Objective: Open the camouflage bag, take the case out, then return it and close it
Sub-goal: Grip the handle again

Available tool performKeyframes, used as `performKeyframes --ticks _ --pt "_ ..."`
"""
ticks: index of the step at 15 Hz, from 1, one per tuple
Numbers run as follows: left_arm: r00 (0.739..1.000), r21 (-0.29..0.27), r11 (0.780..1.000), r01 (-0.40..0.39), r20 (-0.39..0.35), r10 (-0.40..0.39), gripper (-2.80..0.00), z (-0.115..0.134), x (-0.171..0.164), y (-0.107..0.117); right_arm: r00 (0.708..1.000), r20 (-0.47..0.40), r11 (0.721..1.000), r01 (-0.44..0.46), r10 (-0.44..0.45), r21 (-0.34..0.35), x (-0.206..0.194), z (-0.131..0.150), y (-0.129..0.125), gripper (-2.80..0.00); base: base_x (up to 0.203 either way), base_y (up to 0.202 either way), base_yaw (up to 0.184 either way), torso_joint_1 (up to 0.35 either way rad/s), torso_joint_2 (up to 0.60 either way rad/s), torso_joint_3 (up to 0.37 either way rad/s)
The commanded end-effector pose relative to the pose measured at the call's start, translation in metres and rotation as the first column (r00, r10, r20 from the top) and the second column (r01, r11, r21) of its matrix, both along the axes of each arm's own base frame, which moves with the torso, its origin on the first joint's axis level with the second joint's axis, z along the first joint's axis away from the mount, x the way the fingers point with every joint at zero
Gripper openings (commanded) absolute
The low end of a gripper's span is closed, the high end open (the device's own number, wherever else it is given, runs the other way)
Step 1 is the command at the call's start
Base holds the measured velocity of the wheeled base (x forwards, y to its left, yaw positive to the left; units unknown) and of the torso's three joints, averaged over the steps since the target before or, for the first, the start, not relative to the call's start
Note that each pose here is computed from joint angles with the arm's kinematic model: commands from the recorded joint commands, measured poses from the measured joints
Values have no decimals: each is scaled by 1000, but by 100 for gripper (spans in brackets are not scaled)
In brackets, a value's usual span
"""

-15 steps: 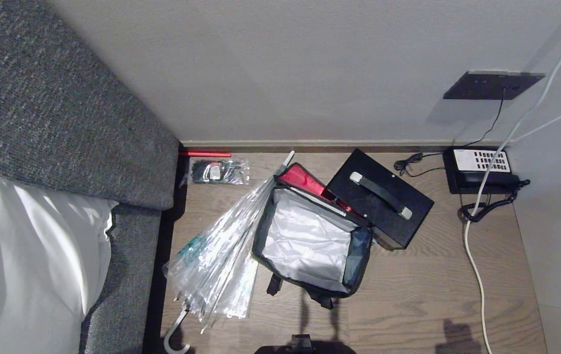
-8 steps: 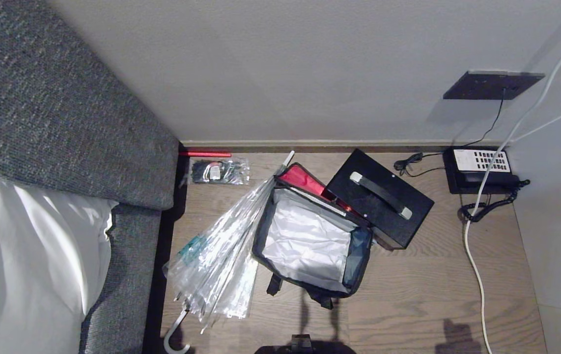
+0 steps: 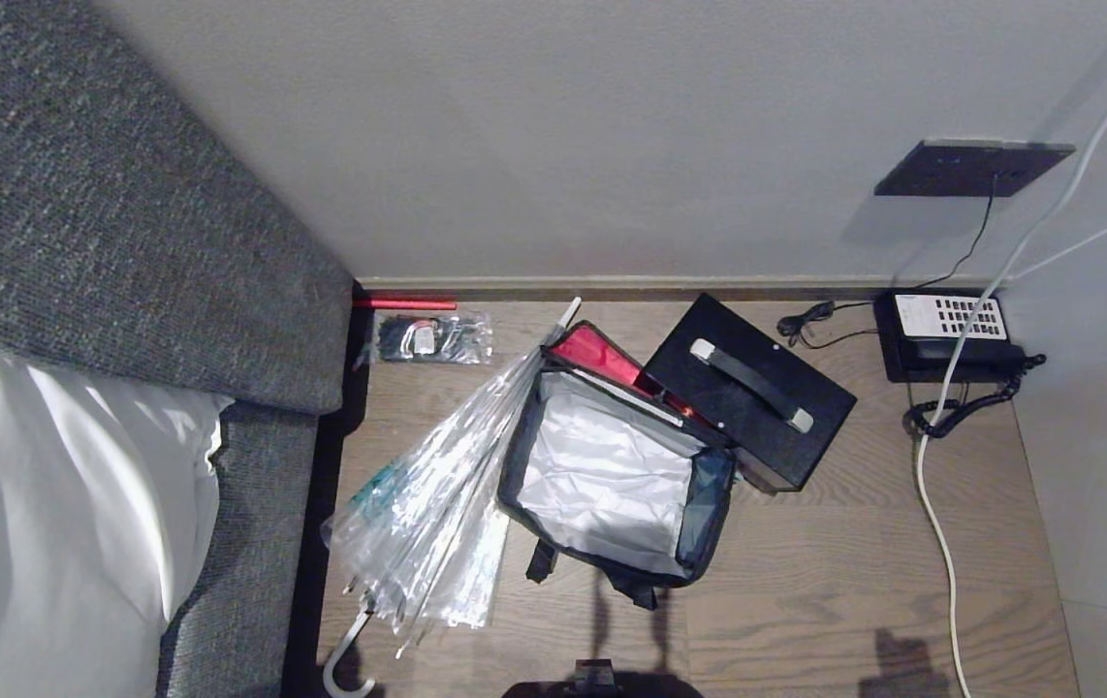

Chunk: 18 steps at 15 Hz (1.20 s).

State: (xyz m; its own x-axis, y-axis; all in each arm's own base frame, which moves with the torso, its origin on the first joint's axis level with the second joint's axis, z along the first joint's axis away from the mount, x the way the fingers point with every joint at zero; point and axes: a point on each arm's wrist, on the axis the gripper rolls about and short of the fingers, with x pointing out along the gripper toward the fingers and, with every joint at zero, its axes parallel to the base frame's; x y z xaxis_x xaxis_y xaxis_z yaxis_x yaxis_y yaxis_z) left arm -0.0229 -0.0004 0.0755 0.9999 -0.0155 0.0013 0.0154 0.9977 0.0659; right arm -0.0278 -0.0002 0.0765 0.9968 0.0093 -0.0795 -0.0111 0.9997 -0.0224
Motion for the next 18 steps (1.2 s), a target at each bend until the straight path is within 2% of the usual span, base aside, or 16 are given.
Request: performKeyframes --ticks 1,18 --pt "1000 0 1000 0 -1 0 -280 0 0 0 1000 27 1000 -1 1 0 -2 -1 0 -280 0 0 0 0 0 0" --pt "1000 0 1000 0 -1 0 -280 0 0 0 1000 28 1000 -1 1 0 -2 -1 0 -280 0 0 0 0 0 0"
